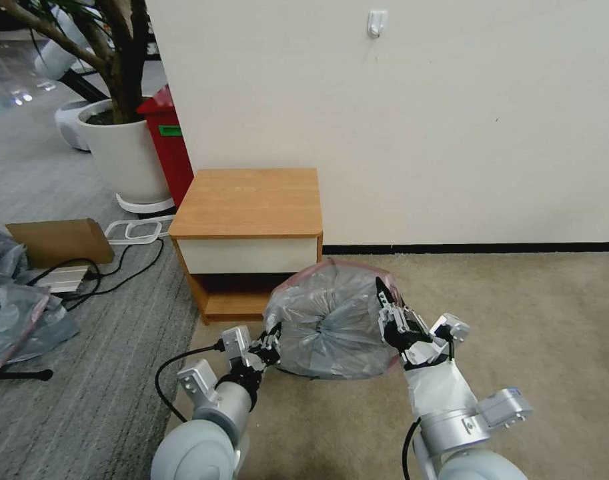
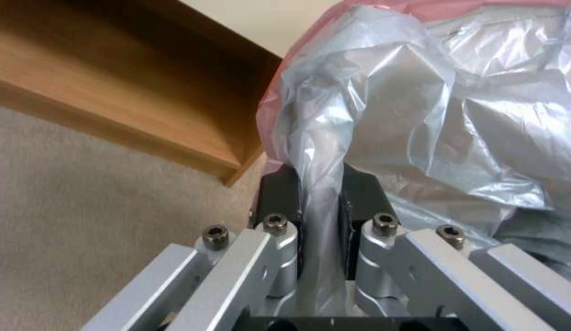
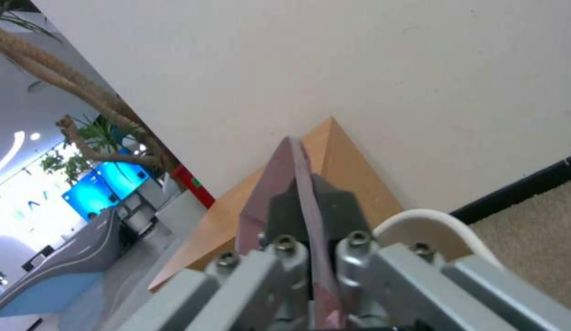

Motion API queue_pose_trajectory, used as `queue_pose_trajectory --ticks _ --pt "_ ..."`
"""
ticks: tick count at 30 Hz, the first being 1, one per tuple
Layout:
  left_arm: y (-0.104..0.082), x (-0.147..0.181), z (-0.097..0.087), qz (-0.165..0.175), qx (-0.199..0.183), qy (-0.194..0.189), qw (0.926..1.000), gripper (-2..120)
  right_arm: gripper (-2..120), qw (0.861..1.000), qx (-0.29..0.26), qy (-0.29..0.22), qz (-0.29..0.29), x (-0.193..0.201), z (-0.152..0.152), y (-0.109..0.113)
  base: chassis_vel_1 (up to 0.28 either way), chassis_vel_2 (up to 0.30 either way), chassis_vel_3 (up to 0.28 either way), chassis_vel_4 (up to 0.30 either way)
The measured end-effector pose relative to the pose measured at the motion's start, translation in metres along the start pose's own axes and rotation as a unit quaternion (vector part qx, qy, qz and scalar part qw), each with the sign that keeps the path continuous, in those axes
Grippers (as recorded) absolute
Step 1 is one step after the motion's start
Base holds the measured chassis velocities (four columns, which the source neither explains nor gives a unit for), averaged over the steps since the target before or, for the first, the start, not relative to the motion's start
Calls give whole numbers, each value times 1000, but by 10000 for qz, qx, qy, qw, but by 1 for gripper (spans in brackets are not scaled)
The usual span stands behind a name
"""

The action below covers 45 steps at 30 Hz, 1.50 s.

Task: Pick up the garbage bag from the table and place it over the trash can.

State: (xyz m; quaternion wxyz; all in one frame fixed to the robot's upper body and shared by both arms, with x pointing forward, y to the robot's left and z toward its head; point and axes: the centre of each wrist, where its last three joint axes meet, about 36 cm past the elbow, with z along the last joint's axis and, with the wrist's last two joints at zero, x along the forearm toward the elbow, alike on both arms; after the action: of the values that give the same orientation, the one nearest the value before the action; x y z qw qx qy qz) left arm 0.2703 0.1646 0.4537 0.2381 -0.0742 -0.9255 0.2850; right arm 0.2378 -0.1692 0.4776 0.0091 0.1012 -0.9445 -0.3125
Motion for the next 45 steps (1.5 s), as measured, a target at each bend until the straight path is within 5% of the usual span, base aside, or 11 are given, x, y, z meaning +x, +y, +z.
queue_pose_trajectory --ticks 33,45 --pt "8 9 -6 466 218 227 9984 9 0 9947 -65 962 356 -13 -18 -53 0 0 0 0" --pt "16 1 -3 348 227 276 9988 9 0 9971 -47 728 205 -7 -39 -38 0 0 0 0"
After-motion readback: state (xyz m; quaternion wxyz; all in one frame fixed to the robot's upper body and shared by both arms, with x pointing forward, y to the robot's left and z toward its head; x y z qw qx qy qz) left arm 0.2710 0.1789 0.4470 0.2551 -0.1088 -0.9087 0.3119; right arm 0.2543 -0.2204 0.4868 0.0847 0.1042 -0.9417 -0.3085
